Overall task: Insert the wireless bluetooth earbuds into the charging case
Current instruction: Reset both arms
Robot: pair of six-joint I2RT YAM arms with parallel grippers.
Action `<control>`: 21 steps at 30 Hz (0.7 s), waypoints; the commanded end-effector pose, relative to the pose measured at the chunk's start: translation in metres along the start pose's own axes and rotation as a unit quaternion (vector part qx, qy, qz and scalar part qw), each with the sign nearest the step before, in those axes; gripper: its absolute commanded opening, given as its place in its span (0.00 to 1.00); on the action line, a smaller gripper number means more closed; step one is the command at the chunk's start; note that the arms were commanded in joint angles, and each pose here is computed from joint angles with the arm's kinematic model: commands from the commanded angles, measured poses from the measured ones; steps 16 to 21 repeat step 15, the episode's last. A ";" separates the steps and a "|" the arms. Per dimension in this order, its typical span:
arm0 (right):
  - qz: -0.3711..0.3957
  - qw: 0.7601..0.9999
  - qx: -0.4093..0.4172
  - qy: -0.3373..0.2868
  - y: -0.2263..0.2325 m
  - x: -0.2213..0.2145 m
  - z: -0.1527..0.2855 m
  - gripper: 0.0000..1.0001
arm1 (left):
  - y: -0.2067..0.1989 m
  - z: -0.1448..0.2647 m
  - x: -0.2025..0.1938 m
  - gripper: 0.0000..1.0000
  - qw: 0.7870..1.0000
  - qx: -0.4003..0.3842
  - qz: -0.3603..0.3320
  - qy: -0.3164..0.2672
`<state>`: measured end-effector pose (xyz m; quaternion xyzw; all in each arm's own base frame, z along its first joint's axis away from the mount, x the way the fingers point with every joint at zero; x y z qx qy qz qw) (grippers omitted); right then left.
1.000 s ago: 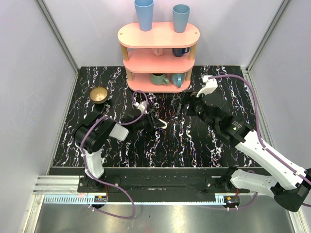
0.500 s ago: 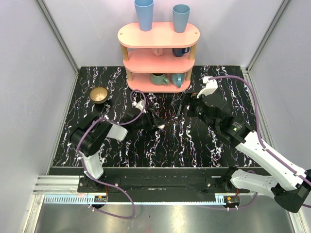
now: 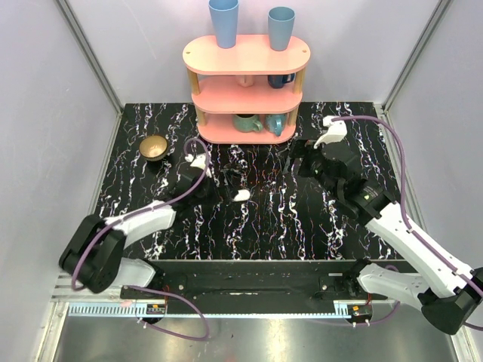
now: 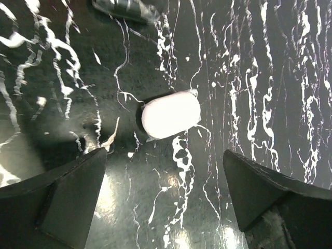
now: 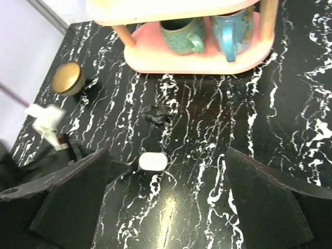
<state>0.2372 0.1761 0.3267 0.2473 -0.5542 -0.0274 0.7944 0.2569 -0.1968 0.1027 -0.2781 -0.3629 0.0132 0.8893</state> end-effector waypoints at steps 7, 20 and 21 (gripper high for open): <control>-0.054 0.993 -0.102 0.041 -0.083 -0.013 -0.029 1.00 | -0.009 0.085 0.076 0.99 0.980 0.092 -0.078 -0.156; -0.097 0.977 -0.184 0.052 -0.152 -0.024 -0.048 1.00 | -0.009 0.136 0.111 0.99 0.951 0.141 -0.076 -0.266; -0.097 0.977 -0.184 0.052 -0.152 -0.024 -0.048 1.00 | -0.009 0.136 0.111 0.99 0.951 0.141 -0.076 -0.266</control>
Point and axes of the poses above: each gripper's point midway between its finger pads, its own z axis back along the fingers, its own y axis along the line the jaws close on, x = y × z, the point moved 6 cm from there along z, back along the fingers, and after that the axes turned 4 degrees about -z, right-handed, at the moved point
